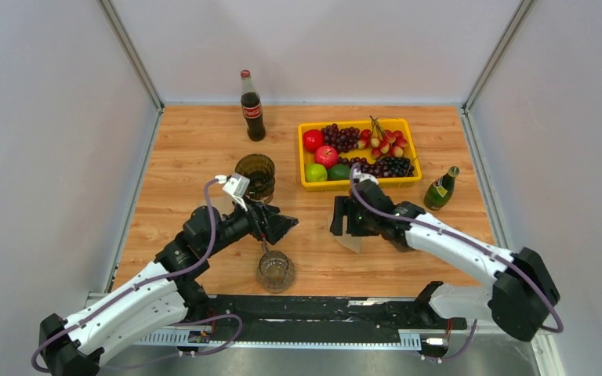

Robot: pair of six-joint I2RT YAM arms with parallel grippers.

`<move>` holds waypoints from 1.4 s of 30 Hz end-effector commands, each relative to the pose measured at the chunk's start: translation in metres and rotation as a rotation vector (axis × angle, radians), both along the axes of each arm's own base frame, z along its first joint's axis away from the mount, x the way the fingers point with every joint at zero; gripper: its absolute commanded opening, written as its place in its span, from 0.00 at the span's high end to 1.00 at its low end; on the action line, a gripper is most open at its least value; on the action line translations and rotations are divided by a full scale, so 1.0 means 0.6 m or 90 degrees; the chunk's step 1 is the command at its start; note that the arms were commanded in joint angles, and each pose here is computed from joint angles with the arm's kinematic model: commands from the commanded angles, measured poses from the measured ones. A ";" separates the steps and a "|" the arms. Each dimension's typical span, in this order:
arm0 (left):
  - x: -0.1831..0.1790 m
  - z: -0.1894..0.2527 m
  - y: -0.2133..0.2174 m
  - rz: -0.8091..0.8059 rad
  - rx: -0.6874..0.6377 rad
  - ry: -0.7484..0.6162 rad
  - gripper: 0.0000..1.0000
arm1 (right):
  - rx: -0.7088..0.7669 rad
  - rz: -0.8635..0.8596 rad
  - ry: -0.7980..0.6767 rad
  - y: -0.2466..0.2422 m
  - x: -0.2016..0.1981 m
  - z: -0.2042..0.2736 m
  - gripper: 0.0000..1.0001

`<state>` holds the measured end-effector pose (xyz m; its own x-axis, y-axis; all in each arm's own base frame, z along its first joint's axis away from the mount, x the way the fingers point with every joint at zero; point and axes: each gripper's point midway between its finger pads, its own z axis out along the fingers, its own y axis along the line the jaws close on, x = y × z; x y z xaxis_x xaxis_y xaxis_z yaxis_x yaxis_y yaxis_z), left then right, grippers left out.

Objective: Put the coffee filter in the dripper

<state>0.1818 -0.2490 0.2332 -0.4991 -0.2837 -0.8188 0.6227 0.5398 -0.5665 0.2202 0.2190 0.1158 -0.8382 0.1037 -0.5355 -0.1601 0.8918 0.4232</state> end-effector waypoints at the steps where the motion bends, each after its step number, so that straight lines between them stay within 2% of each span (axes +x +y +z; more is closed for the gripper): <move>1: -0.003 -0.018 0.020 0.026 0.019 0.005 0.00 | -0.210 -0.006 0.006 -0.040 -0.009 -0.069 0.21; 4: -0.006 -0.021 0.030 0.036 0.019 0.002 0.00 | -0.264 -0.001 0.020 -0.040 -0.007 -0.099 0.18; 10: -0.008 -0.028 0.041 0.049 0.026 0.003 0.00 | -0.304 0.003 0.046 -0.048 -0.012 -0.140 0.23; 17: -0.004 -0.031 0.041 0.055 0.033 0.006 0.00 | -0.280 0.017 0.073 -0.038 -0.022 -0.166 0.46; 20: -0.005 -0.031 0.042 0.056 0.032 0.007 0.00 | -0.271 0.010 0.086 -0.045 -0.021 -0.172 0.53; 29: -0.002 -0.028 0.045 0.066 0.029 0.009 0.00 | -0.200 0.022 0.068 -0.030 -0.014 -0.154 0.81; 34: -0.003 -0.030 0.046 0.067 0.029 0.011 0.00 | -0.154 0.040 0.033 -0.015 -0.010 -0.113 0.87; 38: -0.007 -0.023 0.036 0.044 0.021 0.002 0.00 | -0.059 0.073 -0.025 0.014 -0.012 -0.031 0.91; 42: -0.008 0.007 0.023 0.020 -0.010 -0.033 0.00 | 0.080 0.146 -0.077 0.049 -0.037 0.075 0.91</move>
